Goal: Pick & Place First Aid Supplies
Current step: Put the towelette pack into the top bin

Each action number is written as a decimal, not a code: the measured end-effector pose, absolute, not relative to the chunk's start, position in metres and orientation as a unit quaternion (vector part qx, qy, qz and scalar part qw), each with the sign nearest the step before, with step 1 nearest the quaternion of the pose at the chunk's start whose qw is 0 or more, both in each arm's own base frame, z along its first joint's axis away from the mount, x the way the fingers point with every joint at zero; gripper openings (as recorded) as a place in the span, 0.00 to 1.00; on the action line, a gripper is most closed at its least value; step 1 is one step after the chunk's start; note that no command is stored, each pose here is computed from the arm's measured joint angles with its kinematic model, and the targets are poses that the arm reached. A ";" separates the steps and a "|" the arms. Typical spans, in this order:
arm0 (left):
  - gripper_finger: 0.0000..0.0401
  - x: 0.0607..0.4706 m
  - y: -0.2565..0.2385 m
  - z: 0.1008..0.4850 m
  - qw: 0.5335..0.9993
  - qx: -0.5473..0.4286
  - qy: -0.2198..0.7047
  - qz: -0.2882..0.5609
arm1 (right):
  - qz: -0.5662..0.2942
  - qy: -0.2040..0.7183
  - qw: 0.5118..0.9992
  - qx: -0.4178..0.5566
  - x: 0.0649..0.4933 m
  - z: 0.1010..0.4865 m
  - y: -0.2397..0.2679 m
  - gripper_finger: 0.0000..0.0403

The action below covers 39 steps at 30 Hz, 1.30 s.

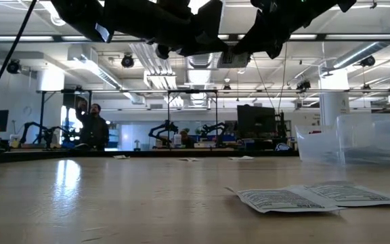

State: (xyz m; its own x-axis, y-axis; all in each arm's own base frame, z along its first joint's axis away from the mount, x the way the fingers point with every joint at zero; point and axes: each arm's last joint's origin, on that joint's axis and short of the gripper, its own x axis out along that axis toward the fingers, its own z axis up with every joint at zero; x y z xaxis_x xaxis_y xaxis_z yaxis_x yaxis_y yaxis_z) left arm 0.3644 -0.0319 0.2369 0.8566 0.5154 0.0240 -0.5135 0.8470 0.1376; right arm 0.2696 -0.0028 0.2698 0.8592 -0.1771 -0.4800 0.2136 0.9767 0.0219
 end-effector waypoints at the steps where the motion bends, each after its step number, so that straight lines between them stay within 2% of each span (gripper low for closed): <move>1: 0.02 0.364 -0.032 0.237 0.961 0.071 0.009 0.268 | -0.102 0.248 0.963 0.037 0.268 0.270 -0.003 0.02; 5: 0.08 0.364 -0.031 0.235 0.958 0.080 0.017 0.274 | -0.134 0.268 0.954 0.026 0.259 0.271 -0.006 0.02; 10: 0.19 0.364 -0.031 0.232 0.957 0.090 0.034 0.275 | -0.182 0.308 0.934 0.013 0.237 0.274 -0.008 0.02; 16: 0.35 0.362 -0.023 0.227 0.935 0.104 0.069 0.332 | -0.213 0.348 0.912 0.032 0.204 0.281 -0.010 0.02; 20: 0.42 0.362 -0.012 0.223 0.924 0.104 0.088 0.358 | -0.240 0.377 0.893 0.051 0.184 0.282 -0.011 0.02; 25: 0.44 0.360 0.015 0.212 0.909 0.098 0.136 0.382 | -0.263 0.432 0.860 0.068 0.169 0.275 -0.012 0.02; 32: 0.44 0.352 0.058 0.192 0.913 0.001 0.212 0.348 | -0.269 0.471 0.838 0.061 0.164 0.268 -0.012 0.03; 39: 0.43 0.346 0.081 0.187 0.908 -0.022 0.236 0.345 | -0.290 0.504 0.810 0.076 0.157 0.262 -0.012 0.16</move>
State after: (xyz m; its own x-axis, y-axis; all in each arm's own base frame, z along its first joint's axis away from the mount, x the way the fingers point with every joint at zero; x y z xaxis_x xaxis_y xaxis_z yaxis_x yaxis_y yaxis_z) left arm 0.3458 0.0811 0.1871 0.6498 0.6168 -0.4443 -0.6380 0.7603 0.1224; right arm 0.1567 -0.0118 0.2623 0.3233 -0.3937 -0.8605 0.5472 0.8197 -0.1694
